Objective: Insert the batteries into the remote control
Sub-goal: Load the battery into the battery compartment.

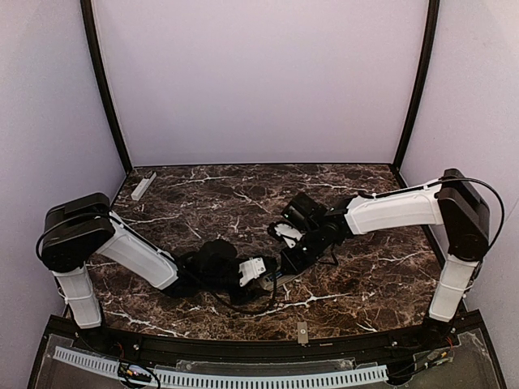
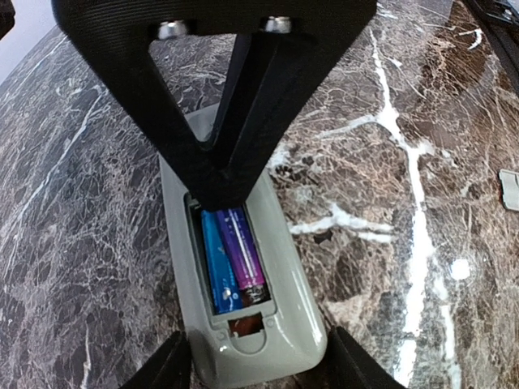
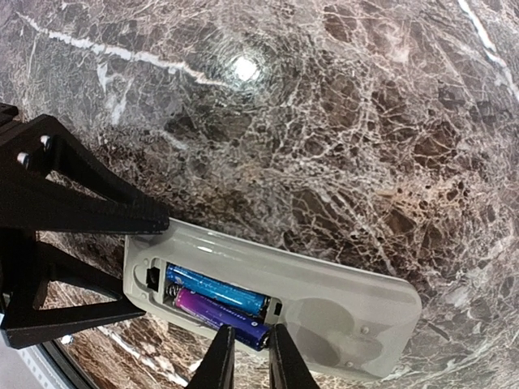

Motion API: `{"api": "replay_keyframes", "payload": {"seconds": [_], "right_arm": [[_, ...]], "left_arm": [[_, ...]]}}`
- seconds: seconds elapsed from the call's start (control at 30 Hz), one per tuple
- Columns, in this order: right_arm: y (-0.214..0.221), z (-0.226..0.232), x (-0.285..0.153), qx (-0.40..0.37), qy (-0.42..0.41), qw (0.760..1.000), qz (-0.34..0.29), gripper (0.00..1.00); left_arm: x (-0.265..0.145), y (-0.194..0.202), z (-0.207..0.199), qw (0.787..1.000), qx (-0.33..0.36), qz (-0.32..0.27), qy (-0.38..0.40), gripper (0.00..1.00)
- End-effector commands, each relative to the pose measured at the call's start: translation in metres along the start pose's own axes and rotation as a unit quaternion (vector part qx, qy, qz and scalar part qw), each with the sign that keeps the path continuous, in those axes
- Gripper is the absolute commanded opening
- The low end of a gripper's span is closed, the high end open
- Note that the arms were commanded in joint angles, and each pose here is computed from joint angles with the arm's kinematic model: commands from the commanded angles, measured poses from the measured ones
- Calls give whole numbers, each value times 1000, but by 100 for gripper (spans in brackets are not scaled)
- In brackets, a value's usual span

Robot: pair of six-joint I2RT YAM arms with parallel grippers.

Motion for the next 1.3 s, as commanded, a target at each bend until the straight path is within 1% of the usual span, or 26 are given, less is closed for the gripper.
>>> {"api": "replay_keyframes", "payload": {"seconds": [0.0,0.27,0.57,0.93,1.27], "right_arm": [[1,6,5,-14,10,1000,7,13],[4,10,9,-19,11,1000,17,8],[11,11,22,-25,15,999,37,0],[20,12,34,-35,23,998,54,0],[31,10,44,-54,58,995,68,0]], "left_arm": [[4,-2,-3,1000,3,0,11,55],[6,3,-5,1000,0,7,14,47],[9,5,-6,1000,-3,7,16,45],[10,10,-9,1000,-5,8,19,44],[11,9,-9,1000,-8,1,18,43]]}}
Point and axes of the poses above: each gripper's point midway between its finger pads, its own x axis out along the fingers, its own z axis along the line the jaws close on, y = z × x, the point moved 6 cm from there along -x, back along the fingers, and after that the axes turned 8 degrees about x, right-handed, at the moved point
